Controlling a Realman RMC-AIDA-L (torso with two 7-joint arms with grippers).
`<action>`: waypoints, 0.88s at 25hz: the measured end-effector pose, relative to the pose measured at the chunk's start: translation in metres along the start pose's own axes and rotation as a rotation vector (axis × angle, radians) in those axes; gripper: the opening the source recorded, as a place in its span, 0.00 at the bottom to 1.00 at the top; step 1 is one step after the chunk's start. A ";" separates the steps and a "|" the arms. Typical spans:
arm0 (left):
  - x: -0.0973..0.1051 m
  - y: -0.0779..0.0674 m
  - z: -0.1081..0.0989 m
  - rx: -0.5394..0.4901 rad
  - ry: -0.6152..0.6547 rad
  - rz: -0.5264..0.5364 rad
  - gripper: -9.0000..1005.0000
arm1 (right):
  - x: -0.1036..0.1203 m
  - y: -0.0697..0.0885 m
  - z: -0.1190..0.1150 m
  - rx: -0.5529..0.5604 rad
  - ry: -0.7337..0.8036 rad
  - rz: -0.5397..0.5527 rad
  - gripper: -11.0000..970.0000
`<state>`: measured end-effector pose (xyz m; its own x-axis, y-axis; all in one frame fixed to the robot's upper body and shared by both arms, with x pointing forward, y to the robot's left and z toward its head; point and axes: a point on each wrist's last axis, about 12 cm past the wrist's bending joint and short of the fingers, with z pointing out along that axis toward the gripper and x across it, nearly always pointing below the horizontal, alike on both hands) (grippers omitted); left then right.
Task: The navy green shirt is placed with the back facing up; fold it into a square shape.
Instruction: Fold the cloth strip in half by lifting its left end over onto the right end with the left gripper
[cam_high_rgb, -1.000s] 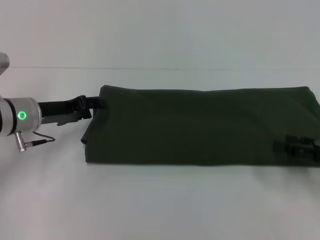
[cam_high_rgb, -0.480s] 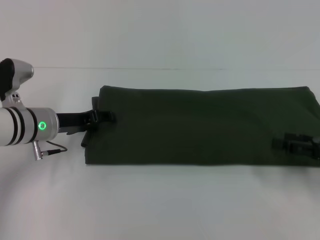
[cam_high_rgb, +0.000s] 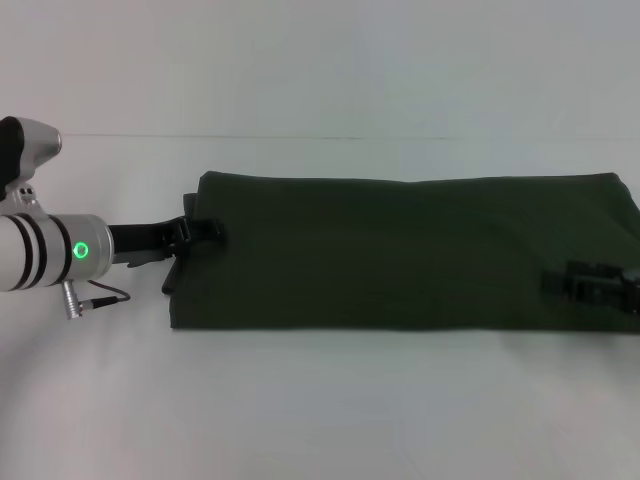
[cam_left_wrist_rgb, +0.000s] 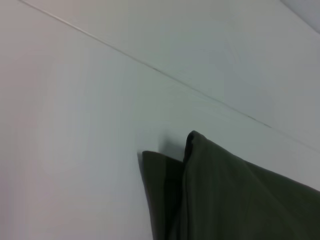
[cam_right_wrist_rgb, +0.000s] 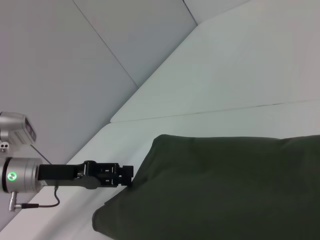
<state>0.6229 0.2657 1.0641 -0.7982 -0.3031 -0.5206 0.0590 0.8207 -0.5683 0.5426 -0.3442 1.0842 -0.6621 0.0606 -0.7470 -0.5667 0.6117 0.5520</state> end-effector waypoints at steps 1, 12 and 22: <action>-0.002 0.000 -0.001 0.001 -0.003 0.000 0.68 | 0.000 0.000 0.000 0.000 0.000 0.000 0.93; -0.014 0.010 -0.014 -0.003 -0.033 -0.015 0.68 | -0.001 0.000 0.001 -0.001 0.000 -0.001 0.93; -0.006 0.014 -0.009 -0.039 -0.045 -0.010 0.68 | -0.003 0.000 0.002 -0.002 -0.001 -0.005 0.93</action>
<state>0.6228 0.2833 1.0650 -0.7712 -0.3321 -0.5432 0.0266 0.8356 -0.5487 0.5456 -0.3425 1.0859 -0.6587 0.0581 -0.7501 -0.5709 0.6107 0.5487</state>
